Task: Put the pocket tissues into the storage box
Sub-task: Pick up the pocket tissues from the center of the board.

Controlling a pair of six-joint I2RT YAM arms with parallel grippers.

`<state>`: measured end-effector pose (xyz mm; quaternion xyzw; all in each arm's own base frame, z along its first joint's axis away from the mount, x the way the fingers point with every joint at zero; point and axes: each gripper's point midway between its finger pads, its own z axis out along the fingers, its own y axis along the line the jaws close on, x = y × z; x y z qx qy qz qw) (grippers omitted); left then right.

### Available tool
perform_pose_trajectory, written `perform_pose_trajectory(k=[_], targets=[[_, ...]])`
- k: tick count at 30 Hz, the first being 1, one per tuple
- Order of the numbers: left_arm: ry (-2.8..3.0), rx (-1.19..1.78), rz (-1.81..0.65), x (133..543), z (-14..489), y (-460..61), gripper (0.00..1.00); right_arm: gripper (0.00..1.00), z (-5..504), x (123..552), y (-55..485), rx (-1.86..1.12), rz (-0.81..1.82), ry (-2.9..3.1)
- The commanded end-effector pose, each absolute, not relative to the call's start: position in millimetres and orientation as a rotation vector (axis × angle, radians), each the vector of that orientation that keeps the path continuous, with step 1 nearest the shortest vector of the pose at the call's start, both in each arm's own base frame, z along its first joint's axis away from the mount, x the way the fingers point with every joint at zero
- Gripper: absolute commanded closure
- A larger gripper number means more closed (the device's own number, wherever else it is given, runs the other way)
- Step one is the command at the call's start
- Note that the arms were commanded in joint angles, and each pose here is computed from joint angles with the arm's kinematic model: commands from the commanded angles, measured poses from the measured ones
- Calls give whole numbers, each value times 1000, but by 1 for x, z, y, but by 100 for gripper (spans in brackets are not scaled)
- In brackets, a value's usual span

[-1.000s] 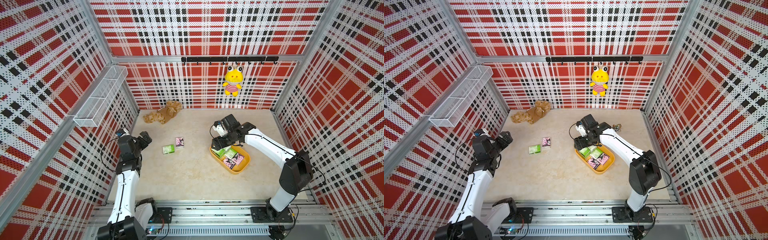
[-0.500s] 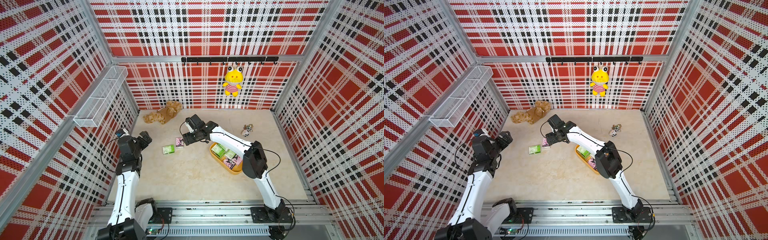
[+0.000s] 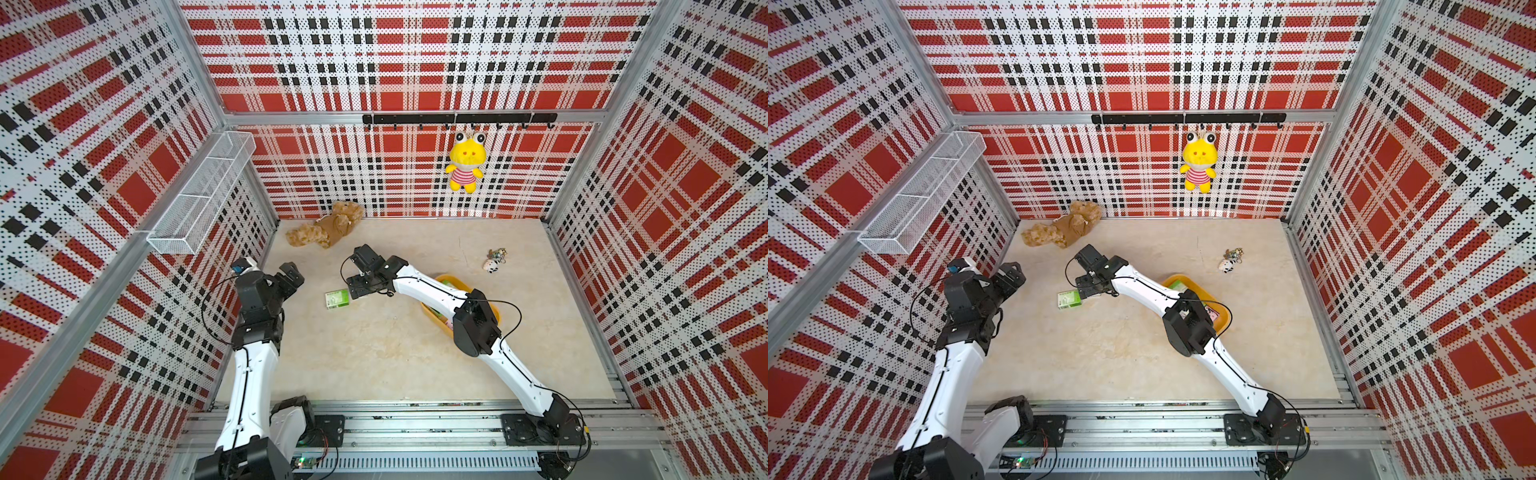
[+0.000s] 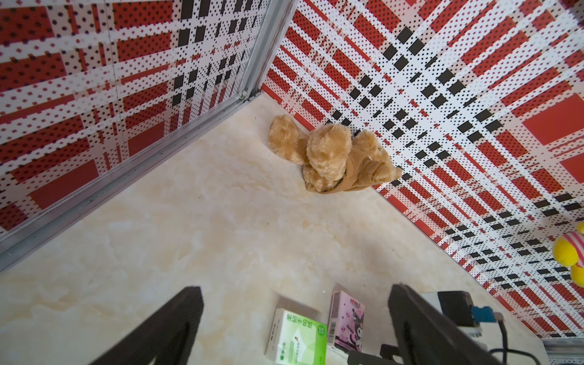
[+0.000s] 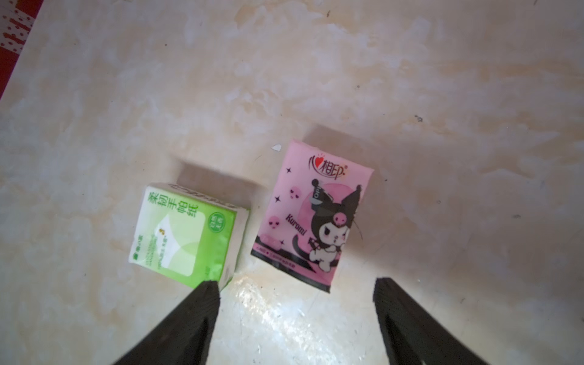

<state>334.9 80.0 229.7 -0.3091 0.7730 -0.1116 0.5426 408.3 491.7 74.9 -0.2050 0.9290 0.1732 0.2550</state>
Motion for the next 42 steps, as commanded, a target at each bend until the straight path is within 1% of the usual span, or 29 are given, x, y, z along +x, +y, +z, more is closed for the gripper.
perform_pose_trajectory(k=[1,2,3,8,22,29,34,37,42], targets=[[1812,-709,-274,338,242,77,1,15,72,416,494,-513,468,2508],[1812,-711,-272,339,242,78,1,13,69,415,496,-519,481,2514],[1814,-708,-272,339,242,78,1,0,66,414,498,-524,494,2523],[1815,-706,-269,340,242,78,1,0,54,411,503,-526,508,2545],[1826,-698,-254,340,236,79,1,0,44,415,506,-515,506,2538],[1823,-690,-255,339,239,78,1,7,35,415,504,-517,492,2551],[1826,-691,-245,338,239,80,1,17,32,416,503,-473,486,2565],[1828,-688,-248,338,239,79,1,19,30,415,501,-470,477,2572],[1825,-688,-245,337,242,80,1,20,27,417,496,-452,437,2577]])
